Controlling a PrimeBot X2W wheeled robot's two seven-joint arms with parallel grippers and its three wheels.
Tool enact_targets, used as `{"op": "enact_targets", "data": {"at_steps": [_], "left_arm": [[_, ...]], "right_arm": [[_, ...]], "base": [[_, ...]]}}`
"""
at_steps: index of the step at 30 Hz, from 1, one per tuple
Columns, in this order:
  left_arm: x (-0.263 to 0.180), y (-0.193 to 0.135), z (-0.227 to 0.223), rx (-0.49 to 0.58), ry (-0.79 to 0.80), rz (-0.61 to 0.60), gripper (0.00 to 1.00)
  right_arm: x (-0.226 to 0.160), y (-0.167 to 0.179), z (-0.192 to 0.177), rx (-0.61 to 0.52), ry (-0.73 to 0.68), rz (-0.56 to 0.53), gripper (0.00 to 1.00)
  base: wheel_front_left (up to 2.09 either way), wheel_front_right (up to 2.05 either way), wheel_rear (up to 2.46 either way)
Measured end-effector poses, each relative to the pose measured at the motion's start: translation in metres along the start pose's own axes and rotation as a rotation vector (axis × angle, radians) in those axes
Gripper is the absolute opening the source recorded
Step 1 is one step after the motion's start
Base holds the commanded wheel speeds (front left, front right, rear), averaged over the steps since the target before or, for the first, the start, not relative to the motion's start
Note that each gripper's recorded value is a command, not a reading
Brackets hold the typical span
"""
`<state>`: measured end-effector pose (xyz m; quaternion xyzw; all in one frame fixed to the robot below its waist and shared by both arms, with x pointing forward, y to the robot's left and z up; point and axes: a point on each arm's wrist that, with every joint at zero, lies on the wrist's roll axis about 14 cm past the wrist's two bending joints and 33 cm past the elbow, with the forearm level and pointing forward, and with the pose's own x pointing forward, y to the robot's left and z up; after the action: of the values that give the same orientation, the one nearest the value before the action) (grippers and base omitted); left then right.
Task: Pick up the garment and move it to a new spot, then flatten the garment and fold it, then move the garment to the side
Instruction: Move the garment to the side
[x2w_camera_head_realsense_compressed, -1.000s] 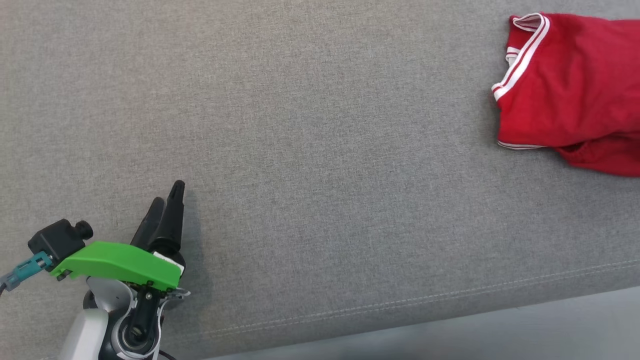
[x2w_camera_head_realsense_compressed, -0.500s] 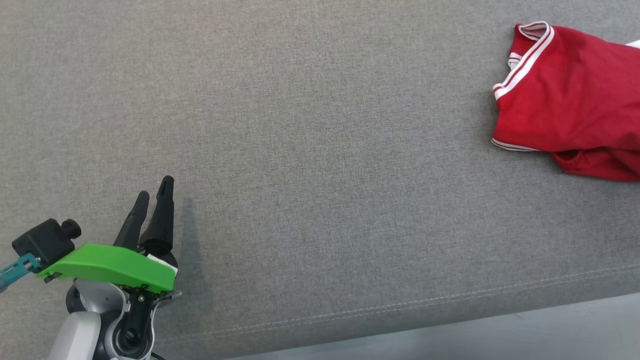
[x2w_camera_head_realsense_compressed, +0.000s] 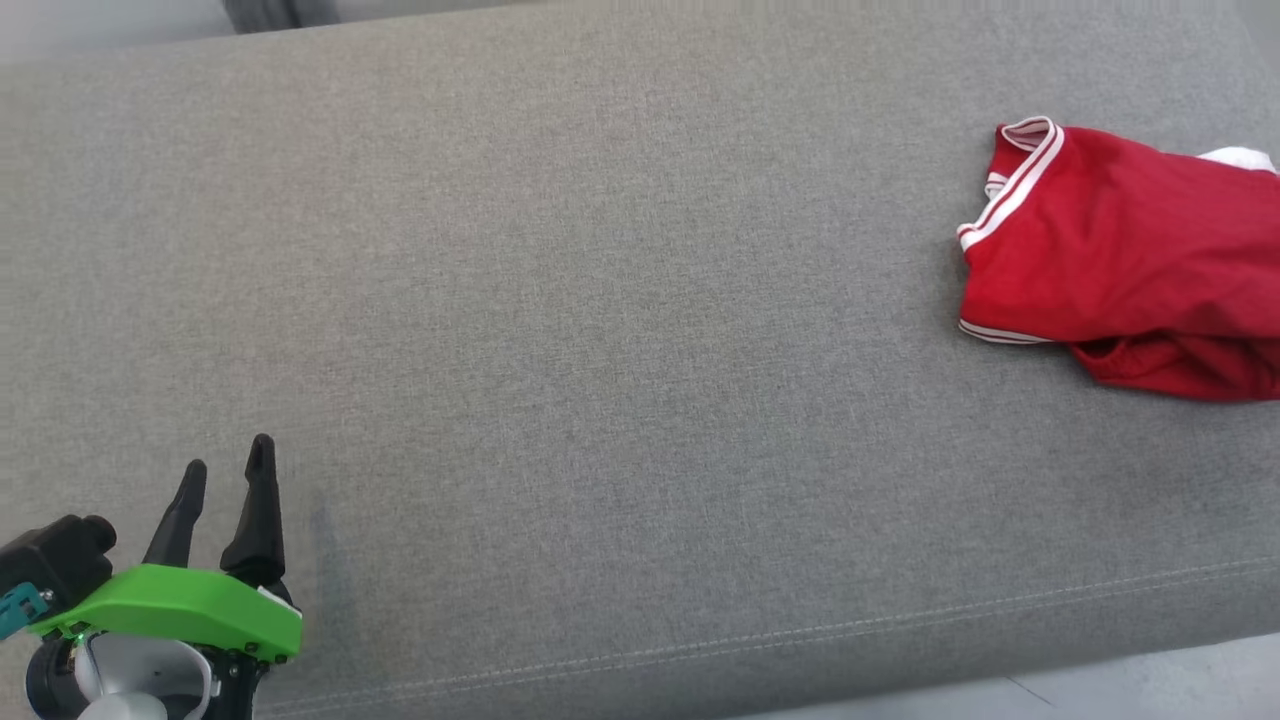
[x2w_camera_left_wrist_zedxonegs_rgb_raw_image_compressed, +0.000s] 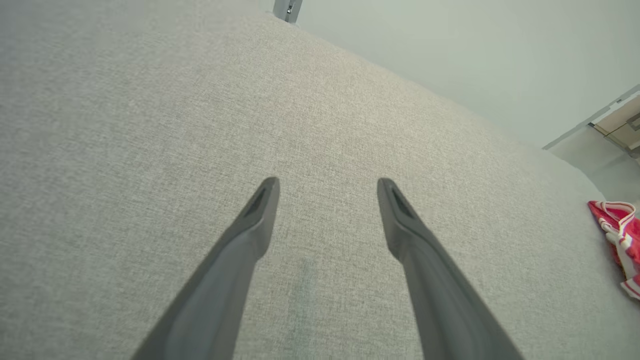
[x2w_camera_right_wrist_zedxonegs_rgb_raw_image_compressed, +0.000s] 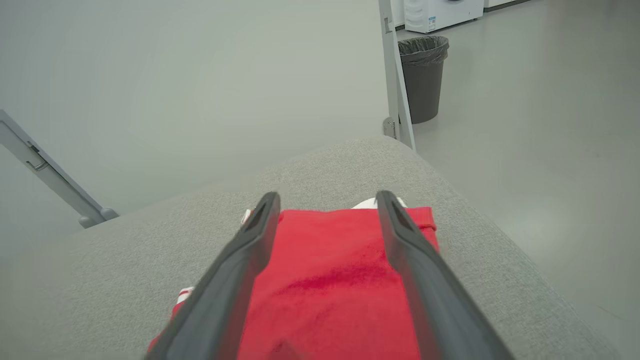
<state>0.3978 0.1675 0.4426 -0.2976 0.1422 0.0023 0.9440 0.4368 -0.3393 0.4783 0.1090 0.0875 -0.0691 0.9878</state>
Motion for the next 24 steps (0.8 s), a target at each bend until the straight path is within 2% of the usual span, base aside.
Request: {"op": "enact_targets", "data": {"at_steps": [3,8,14,18,24], "left_arm": [[-0.008,0.001,0.007,0.067,-0.028,-0.004,1.00],[-0.022,-0.002,0.010,0.198,-0.055,-0.026,1.00],[-0.047,0.018,0.012,0.264,-0.092,0.025,1.00],[-0.063,0.026,0.007,0.287,-0.095,0.039,1.00],[-0.074,0.018,0.007,0.318,-0.130,0.011,1.00]], "right_arm": [[-0.011,0.015,-0.004,-0.005,-0.019,0.033,1.00],[-0.023,0.048,-0.012,0.049,-0.036,0.098,1.00],[-0.045,0.091,-0.035,0.058,-0.005,0.197,1.00],[-0.061,0.114,-0.038,-0.056,-0.016,0.269,1.00],[-0.081,0.112,-0.040,-0.166,-0.043,0.248,1.00]], "base": [[0.00,0.00,0.00],[0.00,0.00,0.00],[0.00,0.00,0.00],[0.00,0.00,0.00],[0.00,0.00,0.00]]}}
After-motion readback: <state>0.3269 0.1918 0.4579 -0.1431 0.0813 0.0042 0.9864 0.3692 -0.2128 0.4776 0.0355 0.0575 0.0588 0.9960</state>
